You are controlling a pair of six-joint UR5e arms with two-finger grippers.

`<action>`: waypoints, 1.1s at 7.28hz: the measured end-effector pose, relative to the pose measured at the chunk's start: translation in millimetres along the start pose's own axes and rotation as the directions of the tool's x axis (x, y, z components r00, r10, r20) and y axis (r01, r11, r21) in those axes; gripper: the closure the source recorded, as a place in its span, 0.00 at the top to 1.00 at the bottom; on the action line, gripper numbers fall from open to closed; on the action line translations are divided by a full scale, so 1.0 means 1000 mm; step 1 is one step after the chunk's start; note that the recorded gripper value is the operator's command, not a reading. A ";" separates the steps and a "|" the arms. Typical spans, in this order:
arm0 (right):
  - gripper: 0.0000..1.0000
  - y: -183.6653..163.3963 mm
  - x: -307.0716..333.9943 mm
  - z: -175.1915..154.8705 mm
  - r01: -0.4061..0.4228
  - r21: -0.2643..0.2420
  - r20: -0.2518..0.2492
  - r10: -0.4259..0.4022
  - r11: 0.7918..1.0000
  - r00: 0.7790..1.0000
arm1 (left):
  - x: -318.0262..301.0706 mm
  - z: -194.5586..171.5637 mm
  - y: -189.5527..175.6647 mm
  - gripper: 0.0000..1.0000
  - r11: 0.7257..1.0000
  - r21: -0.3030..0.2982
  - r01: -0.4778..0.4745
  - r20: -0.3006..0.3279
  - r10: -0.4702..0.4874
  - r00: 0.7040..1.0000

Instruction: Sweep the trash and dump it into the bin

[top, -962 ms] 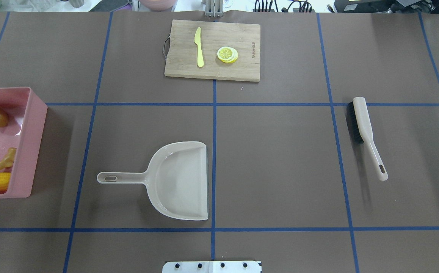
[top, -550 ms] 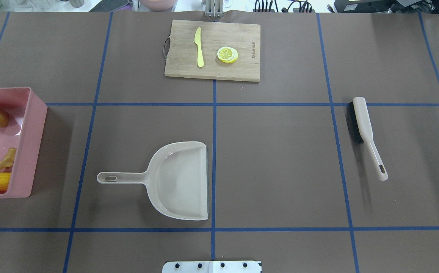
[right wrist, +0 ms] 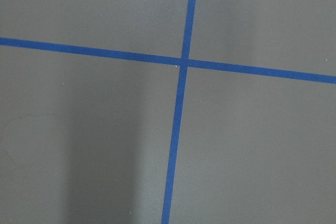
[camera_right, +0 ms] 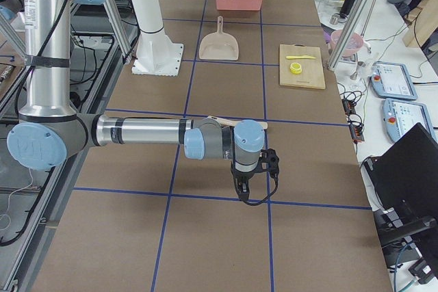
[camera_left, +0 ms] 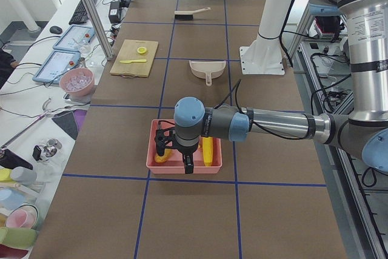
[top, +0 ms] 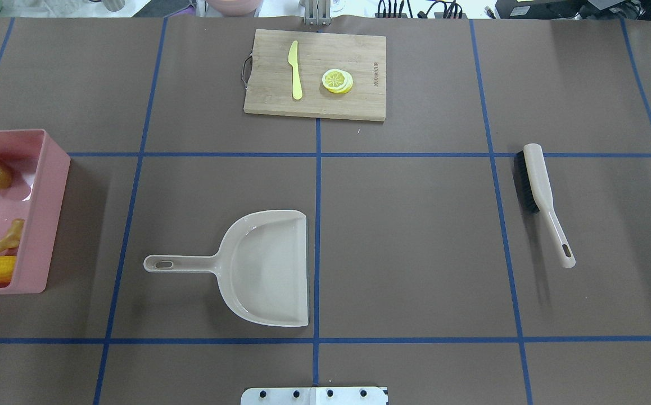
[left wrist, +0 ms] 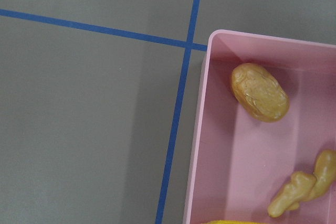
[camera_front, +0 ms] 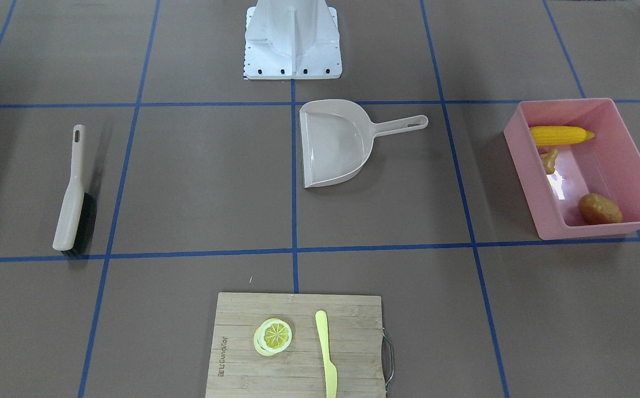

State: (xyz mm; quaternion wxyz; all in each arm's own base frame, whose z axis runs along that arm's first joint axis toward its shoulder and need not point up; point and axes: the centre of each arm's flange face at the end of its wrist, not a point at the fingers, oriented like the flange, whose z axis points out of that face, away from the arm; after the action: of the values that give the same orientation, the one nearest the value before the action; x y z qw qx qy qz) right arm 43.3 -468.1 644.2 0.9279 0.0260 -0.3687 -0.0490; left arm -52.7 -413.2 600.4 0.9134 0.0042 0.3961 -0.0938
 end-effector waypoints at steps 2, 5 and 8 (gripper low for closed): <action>1.00 0.000 0.000 0.001 0.001 -0.001 0.000 -0.001 1.000 1.000 | 0.000 0.000 0.000 0.99 1.000 0.001 -0.001 0.000 0.001 1.000; 1.00 0.001 0.003 0.004 -0.001 -0.008 -0.004 0.001 1.000 1.000 | 0.000 0.000 0.000 0.99 1.000 0.000 -0.009 0.000 0.009 1.000; 1.00 -0.005 0.000 0.000 0.006 0.001 -0.014 -0.006 1.000 1.000 | -0.002 0.001 0.001 0.99 0.999 -0.006 -0.039 0.002 0.039 0.999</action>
State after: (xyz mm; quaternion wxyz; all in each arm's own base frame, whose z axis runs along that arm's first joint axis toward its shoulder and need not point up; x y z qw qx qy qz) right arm 43.5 -472.8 643.7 0.9304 0.0279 -0.3619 -0.0513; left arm -52.8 -411.8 602.8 0.9155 0.0092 0.3953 -0.0747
